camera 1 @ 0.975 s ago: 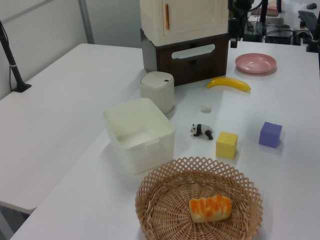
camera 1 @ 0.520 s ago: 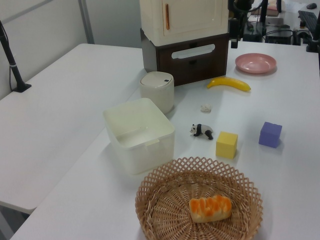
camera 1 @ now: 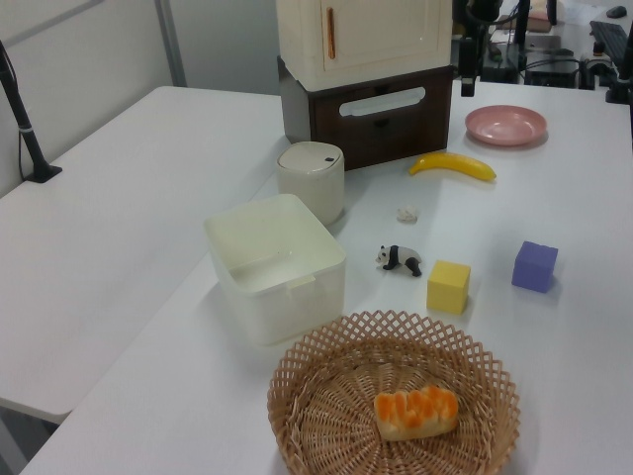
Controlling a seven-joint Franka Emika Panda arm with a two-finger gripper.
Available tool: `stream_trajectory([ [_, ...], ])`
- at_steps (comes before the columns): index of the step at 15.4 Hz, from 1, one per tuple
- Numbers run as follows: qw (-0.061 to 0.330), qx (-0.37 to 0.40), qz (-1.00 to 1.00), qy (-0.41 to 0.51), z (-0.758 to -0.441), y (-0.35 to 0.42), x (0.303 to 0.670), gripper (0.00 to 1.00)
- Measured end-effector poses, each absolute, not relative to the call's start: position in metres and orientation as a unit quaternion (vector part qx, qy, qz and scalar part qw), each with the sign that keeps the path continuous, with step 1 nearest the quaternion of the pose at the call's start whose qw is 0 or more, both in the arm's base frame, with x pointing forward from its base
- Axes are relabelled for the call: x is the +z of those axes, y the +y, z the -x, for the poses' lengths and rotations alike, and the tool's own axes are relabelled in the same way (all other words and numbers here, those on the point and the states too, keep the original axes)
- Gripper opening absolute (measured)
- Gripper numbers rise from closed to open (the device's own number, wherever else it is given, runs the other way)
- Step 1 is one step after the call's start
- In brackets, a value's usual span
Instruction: Put the bread in the basket
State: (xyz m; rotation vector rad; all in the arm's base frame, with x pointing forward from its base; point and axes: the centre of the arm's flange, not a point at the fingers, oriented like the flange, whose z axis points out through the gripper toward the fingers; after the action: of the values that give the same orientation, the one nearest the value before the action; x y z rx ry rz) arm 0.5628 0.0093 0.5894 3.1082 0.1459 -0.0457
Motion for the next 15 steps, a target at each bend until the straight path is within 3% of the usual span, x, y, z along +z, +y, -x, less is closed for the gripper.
stream_trajectory([
  [15,0.014,-0.018,-0.999,0.032,-0.561,-0.011,0.591,1.00],
])
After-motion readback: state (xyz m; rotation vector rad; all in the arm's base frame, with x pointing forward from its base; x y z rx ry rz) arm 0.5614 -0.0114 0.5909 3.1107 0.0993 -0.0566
